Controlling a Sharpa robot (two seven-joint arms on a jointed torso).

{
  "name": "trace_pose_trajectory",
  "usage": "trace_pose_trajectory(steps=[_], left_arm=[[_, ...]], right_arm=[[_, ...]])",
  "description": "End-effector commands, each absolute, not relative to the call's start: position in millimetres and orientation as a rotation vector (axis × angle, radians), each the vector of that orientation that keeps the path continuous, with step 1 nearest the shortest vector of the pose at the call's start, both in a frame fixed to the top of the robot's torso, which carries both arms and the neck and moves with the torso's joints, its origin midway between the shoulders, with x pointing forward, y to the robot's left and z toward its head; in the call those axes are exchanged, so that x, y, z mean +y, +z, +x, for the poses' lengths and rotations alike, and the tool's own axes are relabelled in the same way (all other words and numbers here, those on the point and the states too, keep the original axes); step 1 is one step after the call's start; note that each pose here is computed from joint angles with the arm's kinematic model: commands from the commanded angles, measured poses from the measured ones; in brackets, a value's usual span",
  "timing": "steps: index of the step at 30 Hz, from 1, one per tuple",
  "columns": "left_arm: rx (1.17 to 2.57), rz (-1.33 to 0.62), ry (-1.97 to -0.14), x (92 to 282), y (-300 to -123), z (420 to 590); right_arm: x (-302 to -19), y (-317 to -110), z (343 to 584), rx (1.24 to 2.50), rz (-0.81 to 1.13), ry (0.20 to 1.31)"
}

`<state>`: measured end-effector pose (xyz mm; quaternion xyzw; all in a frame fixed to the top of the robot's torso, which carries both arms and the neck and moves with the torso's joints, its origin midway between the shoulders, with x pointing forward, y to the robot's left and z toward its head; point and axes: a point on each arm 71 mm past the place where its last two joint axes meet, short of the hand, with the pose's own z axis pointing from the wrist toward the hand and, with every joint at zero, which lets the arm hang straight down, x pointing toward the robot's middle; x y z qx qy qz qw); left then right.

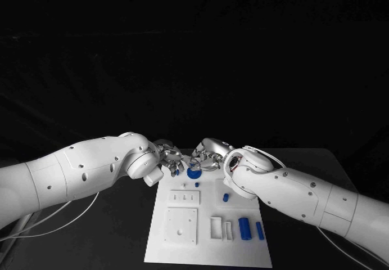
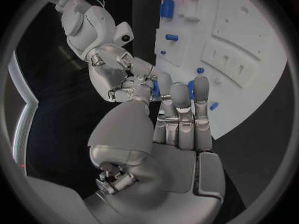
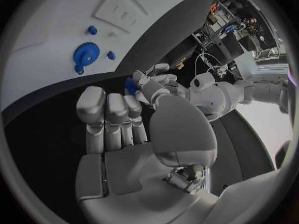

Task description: Assemble the parts on the task board

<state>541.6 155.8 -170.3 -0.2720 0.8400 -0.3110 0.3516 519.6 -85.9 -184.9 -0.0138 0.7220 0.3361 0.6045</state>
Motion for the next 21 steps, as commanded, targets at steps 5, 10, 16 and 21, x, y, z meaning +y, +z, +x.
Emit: trace_pose_trajectory(steps=[5, 10, 16, 21], left_arm=[[2.190, -0.666, -0.834, 151.4, -168.7, 540.5], [2.191, -0.663, -0.837, 151.4, -168.7, 540.4], [2.188, -0.663, -0.839, 151.7, -168.5, 540.6], [2.186, -0.664, -0.839, 151.6, -168.4, 540.8]], right_arm=[[-82.1, -187.2, 518.2, 1.686, -0.058, 0.782], [-82.4, -187.8, 518.4, 1.687, -0.057, 0.780], [-82.7, -188.6, 518.6, 1.689, -0.058, 0.779], [-82.9, -189.9, 518.7, 1.691, -0.057, 0.779]])
